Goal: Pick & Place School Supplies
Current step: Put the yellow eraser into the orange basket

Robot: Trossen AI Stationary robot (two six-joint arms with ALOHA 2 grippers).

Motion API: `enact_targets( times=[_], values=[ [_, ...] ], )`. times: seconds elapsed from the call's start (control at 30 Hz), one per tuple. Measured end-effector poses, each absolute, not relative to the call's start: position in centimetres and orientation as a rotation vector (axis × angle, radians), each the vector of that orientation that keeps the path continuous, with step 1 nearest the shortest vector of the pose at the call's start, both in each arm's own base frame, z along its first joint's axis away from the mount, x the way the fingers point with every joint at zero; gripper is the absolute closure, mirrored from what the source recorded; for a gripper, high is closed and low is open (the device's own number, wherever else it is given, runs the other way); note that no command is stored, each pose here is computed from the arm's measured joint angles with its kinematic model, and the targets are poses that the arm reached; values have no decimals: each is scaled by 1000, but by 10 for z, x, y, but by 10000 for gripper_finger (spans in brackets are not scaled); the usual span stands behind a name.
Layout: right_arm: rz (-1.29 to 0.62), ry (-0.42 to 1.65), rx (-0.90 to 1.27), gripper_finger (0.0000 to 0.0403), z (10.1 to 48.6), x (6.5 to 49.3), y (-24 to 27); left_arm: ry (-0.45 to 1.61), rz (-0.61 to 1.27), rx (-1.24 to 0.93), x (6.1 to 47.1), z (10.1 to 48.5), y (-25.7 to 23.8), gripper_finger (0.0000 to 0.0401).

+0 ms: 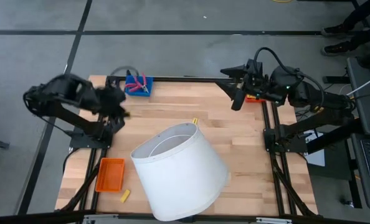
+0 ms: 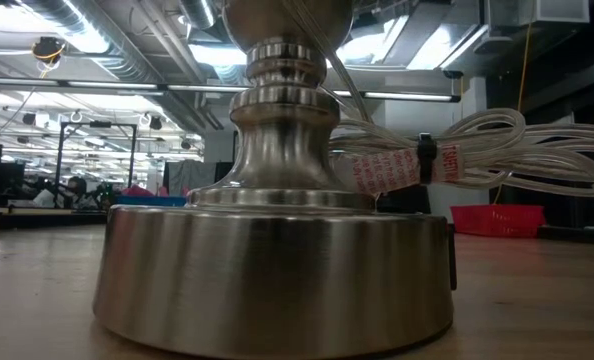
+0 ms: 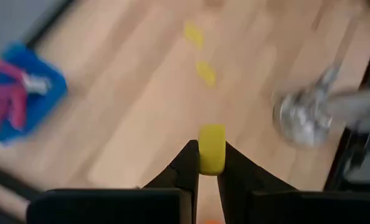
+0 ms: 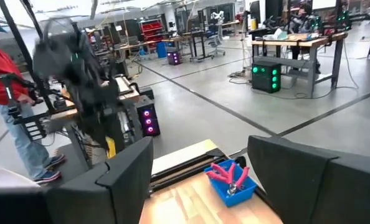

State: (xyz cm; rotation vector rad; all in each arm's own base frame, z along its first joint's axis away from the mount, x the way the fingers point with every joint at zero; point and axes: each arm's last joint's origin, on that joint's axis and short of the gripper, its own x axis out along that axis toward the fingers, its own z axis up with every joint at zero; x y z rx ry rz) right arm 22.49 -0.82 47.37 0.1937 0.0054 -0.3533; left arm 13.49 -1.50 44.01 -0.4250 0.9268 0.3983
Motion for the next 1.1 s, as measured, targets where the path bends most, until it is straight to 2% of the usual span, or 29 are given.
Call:
enact_targets(
  times=[0.2,0.47,0.7,0.87,1.1],
  values=[
    [-339,2,246,138,473,225,-5,1120,345,-527,120,380,-42,373],
    [-337,-1,293,138,473,225,2,1290,209,-654,104,322,-91,373],
    [-361,-5,293,138,473,224,6,1452,229,-676,91,288,-123,373],
    [-363,-4,297,138,473,224,6,1455,201,-704,99,266,-144,373],
    [-381,2,308,138,471,224,6,1513,267,-667,100,236,-159,373]
  ],
)
